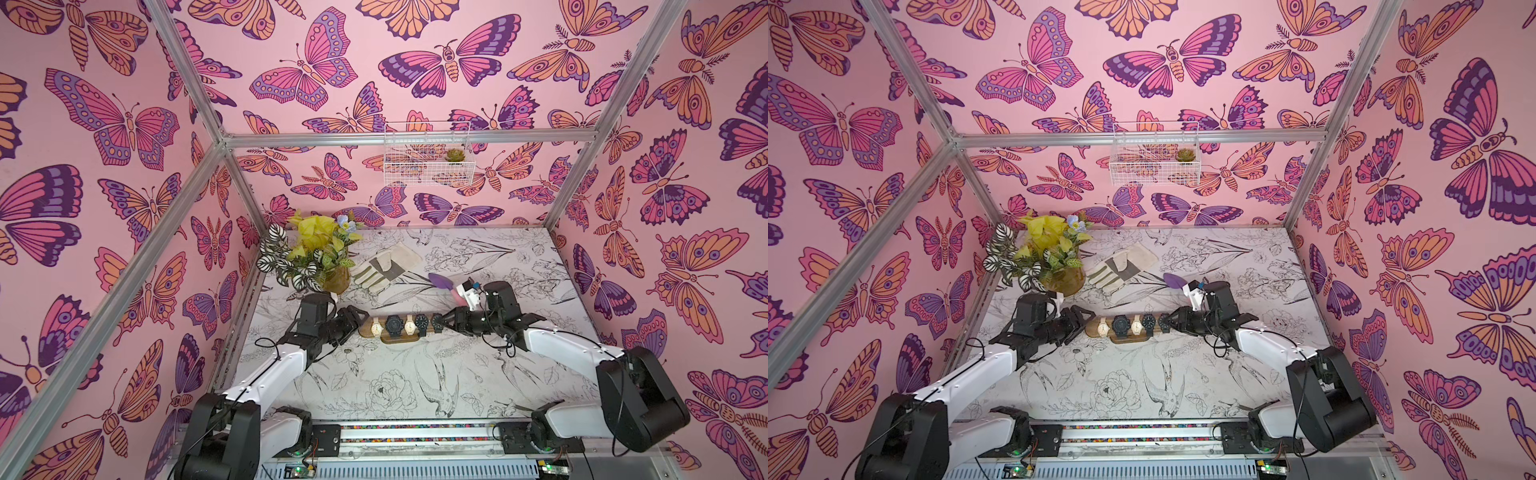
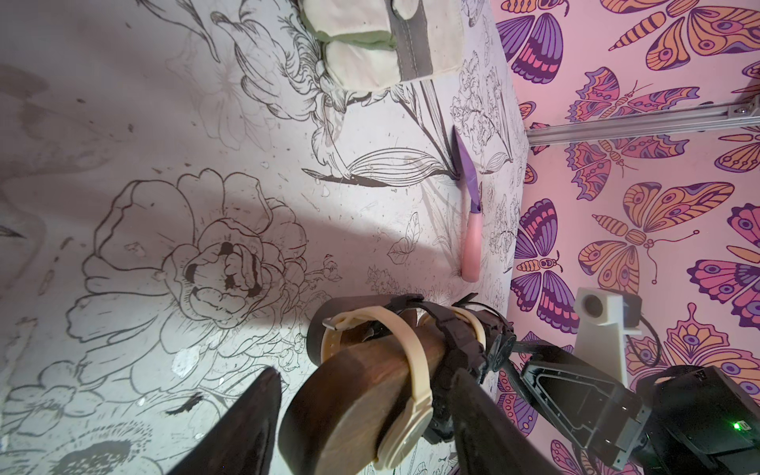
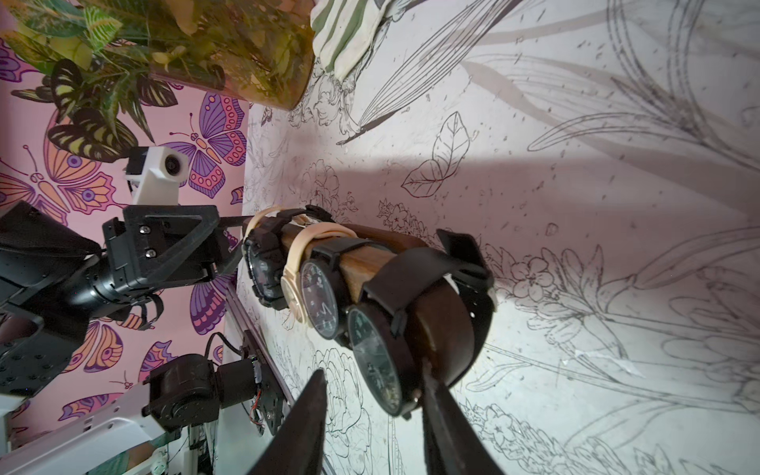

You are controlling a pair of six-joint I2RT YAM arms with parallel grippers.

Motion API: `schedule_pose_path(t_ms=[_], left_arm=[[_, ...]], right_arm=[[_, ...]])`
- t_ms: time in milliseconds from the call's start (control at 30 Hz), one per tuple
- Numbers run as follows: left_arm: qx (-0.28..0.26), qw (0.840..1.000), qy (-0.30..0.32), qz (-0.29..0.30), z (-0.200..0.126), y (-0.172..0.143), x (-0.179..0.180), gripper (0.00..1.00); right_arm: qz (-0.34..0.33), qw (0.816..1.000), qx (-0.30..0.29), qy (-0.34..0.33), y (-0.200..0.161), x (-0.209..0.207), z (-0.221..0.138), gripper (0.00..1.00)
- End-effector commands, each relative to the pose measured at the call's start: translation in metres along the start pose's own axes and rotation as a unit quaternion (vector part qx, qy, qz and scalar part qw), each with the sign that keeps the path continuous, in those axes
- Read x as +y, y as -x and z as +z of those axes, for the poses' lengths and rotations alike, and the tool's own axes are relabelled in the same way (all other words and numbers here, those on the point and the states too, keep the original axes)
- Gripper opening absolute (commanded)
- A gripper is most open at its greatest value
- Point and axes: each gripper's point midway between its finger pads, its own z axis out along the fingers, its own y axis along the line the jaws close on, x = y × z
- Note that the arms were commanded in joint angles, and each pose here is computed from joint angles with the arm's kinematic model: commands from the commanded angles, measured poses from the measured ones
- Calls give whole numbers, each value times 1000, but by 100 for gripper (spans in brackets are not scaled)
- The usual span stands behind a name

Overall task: Place watch on stand
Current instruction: Place the watch on the stand.

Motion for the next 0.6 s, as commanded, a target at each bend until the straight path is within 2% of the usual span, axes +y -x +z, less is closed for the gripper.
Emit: schedule_pose_path(t_ms=[0, 200, 433, 567], left_arm=[[-5, 1000, -4, 5, 0, 0, -1, 67], [-4, 1000, -4, 6, 0, 0, -1, 67], [-4, 1000, -2, 5, 1, -1, 0, 67], [-3, 1000, -2, 6, 1, -1, 1, 67]], right_arm=[[-18, 999, 0, -31, 1, -3, -6, 40], [-27, 999, -4, -43, 3, -4, -9, 39], [-29, 999, -10, -25, 10, 4, -6, 30], [-30, 999, -6, -15, 11, 10, 0, 29]])
